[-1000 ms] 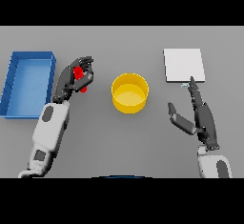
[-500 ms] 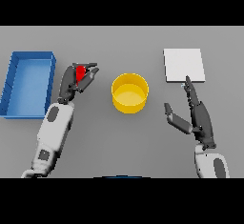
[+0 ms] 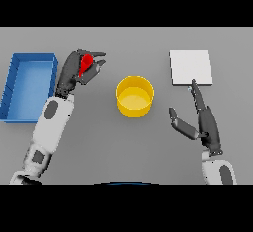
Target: Pick up the red beaker and tilt it to pour out 1 green nut into yellow bowl. Pick up the yellow bowl and place it on the metallic measuring scale.
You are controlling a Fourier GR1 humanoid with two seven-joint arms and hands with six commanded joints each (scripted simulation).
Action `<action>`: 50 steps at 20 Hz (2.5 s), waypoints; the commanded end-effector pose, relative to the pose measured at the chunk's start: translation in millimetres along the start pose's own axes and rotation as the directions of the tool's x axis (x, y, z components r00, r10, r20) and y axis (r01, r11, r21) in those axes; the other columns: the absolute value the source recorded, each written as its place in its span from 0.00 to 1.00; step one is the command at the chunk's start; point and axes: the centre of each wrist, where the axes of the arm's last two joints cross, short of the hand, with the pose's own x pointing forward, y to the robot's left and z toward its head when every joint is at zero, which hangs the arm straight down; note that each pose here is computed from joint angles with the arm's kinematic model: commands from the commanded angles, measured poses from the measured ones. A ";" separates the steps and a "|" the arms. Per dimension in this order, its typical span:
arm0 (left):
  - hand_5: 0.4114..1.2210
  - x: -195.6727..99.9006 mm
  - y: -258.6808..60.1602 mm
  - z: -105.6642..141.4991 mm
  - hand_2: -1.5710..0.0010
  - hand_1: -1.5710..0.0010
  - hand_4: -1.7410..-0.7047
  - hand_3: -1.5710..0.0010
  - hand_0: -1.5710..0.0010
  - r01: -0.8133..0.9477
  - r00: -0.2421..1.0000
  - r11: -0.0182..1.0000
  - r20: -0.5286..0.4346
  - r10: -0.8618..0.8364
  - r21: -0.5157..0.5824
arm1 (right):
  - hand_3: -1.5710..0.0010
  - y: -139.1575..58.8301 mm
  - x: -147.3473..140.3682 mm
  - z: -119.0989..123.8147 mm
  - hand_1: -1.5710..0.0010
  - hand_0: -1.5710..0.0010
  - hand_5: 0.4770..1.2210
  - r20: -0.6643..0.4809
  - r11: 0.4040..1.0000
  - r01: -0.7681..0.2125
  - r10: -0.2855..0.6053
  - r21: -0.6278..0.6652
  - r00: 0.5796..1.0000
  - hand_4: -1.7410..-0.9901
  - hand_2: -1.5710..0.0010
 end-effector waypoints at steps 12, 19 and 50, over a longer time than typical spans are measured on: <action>0.90 38.1 -9.2 -12.6 0.00 0.00 0.00 0.00 0.00 0.612 0.790 0.760 0.189 -0.583 -0.216 | 1.00 -0.3 6.2 -1.3 1.00 1.00 0.33 -0.015 1.000 0.003 -0.003 0.004 1.000 0.63 1.00; 0.97 67.2 -29.1 -39.3 0.00 0.00 0.05 0.00 0.00 0.901 0.430 0.357 0.395 -0.812 -0.246 | 1.00 3.6 2.0 -0.7 1.00 1.00 0.32 -0.012 1.000 0.015 -0.015 0.007 1.000 0.64 1.00; 1.00 122.4 -114.5 -59.4 0.00 0.00 0.02 0.00 0.00 0.679 -0.633 -0.698 0.663 -0.401 0.226 | 1.00 4.4 2.1 0.2 1.00 1.00 0.21 -0.017 0.998 -0.025 0.024 -0.059 1.000 0.79 1.00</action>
